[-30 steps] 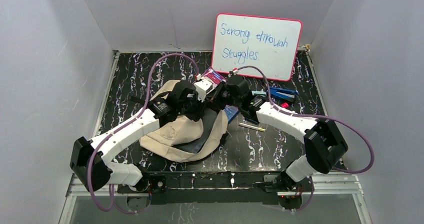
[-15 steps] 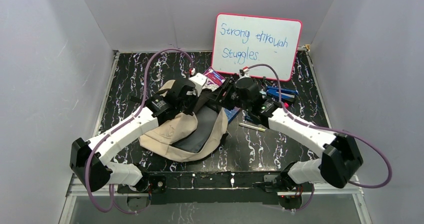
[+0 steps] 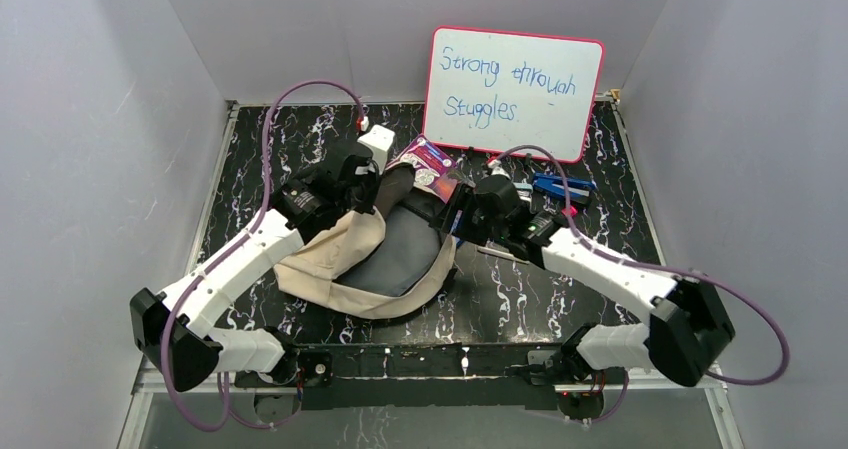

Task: Pack the student bag
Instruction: Unzip the student bag at the center of the board.

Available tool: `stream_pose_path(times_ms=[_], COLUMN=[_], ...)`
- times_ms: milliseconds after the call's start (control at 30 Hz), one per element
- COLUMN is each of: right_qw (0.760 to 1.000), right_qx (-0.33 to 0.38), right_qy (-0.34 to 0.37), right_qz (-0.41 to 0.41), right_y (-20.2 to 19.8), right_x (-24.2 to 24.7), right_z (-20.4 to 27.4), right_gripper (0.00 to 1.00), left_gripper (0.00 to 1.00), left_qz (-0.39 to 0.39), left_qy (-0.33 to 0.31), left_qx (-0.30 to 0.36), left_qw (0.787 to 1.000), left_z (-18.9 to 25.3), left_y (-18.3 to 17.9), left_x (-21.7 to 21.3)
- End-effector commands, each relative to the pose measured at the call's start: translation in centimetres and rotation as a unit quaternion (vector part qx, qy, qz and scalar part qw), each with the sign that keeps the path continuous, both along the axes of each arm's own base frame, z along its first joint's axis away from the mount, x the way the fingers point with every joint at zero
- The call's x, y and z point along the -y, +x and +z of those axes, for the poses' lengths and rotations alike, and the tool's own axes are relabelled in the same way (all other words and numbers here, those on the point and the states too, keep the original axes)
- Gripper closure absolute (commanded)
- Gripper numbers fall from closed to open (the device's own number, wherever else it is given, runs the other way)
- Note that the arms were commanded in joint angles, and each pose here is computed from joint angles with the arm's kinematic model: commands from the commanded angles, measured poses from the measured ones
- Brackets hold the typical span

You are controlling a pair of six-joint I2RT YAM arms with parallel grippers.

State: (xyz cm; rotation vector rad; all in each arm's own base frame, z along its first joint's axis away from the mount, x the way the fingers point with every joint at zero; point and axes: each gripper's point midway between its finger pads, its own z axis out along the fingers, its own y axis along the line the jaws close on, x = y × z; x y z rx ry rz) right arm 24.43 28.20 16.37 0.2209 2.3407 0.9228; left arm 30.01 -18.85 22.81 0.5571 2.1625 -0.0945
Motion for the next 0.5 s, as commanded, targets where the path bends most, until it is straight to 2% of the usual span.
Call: stream_pose_path(times_ms=[0,100,233,367,467], right_qw=[0.999,0.998,0.998,0.995,0.986], right_qx=[-0.029,-0.039,-0.027,0.023,0.048], right_qy=[-0.018,-0.037,-0.037,0.011,0.037], right_qz=[0.036,0.042,0.048,0.098,0.156], right_y=[0.5,1.2,2.2,3.6,4.9], right_x=[-2.1,-2.7,-3.6,-6.8,-10.2], right_z=[-1.7,-2.8,-2.7,0.8,3.4], right_gripper=[0.29,0.39,0.67,0.93,1.0], left_gripper=[1.0,1.0,1.0,1.0,1.0], left_qz=[0.023,0.045,0.085,0.136,0.177], left_qy=[-0.033,-0.034,-0.026,-0.024,-0.025], left_qx=[0.057,0.071,0.095,0.129,0.159], left_qw=[0.998,0.996,0.991,0.982,0.971], left_z=[4.6,5.7,7.6,10.8,13.5], left_y=[0.5,0.3,0.1,-0.4,-1.0], left_x=[-0.9,-1.9,-4.0,-6.6,-8.7])
